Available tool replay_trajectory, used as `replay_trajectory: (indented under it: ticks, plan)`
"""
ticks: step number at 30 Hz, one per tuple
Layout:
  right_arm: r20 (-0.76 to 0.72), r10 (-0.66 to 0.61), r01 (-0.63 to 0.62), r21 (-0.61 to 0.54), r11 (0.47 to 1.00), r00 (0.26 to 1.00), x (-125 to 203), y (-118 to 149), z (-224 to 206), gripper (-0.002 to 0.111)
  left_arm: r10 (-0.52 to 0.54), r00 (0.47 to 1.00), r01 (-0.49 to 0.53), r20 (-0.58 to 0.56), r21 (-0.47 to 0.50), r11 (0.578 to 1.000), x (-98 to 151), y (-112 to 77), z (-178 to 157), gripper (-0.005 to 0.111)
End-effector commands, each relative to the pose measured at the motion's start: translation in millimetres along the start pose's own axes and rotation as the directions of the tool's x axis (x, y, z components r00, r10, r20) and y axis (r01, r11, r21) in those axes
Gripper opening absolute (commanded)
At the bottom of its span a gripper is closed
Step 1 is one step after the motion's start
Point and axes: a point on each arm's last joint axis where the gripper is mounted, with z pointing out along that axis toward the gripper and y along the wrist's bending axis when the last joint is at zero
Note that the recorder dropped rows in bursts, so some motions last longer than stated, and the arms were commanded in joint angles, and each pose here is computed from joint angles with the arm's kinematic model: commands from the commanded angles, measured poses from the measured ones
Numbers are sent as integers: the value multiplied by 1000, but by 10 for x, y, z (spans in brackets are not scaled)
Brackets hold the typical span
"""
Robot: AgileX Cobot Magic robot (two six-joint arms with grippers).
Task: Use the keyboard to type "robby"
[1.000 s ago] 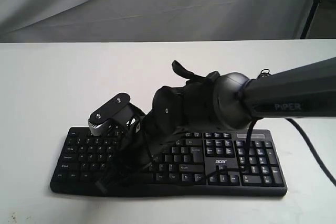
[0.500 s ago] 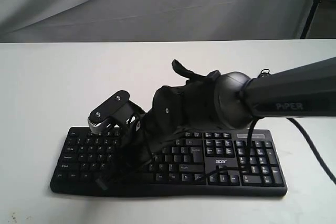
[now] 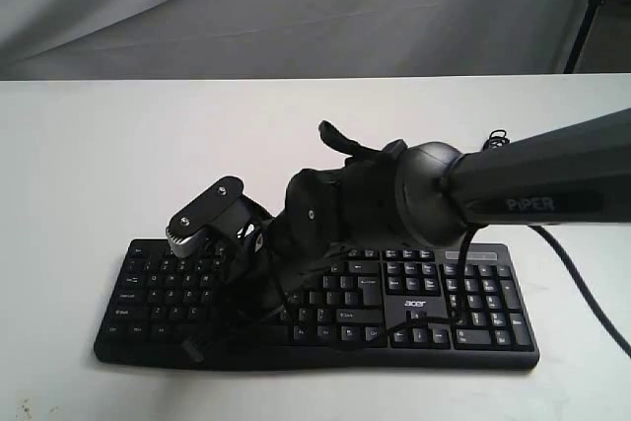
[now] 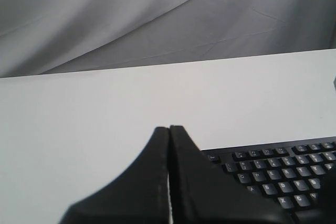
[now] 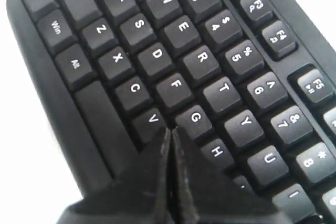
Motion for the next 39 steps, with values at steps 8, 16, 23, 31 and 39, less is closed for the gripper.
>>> replay_trajectory:
  ticks: [8, 16, 23, 31, 39]
  plan:
    - [77, -1, -2, 39, 999, 997, -362, -268, -276, 0, 3, 1000, -3, 7, 5, 1000, 6, -3, 1, 0]
    - [18, 7, -7, 23, 1000, 1000, -279, -285, -180, 0, 3, 1000, -3, 7, 5, 1000, 6, -3, 1, 0]
    - [9, 11, -11, 35, 999, 1000, -192, -301, -114, 0, 3, 1000, -3, 7, 5, 1000, 6, -3, 1, 0]
    - [24, 10, -11, 44, 999, 1000, -206, -308, -114, 0, 3, 1000, -3, 7, 5, 1000, 6, -3, 1, 0]
    - [8, 15, -15, 45, 999, 1000, -163, -325, -20, 0, 3, 1000, -3, 7, 5, 1000, 6, -3, 1, 0]
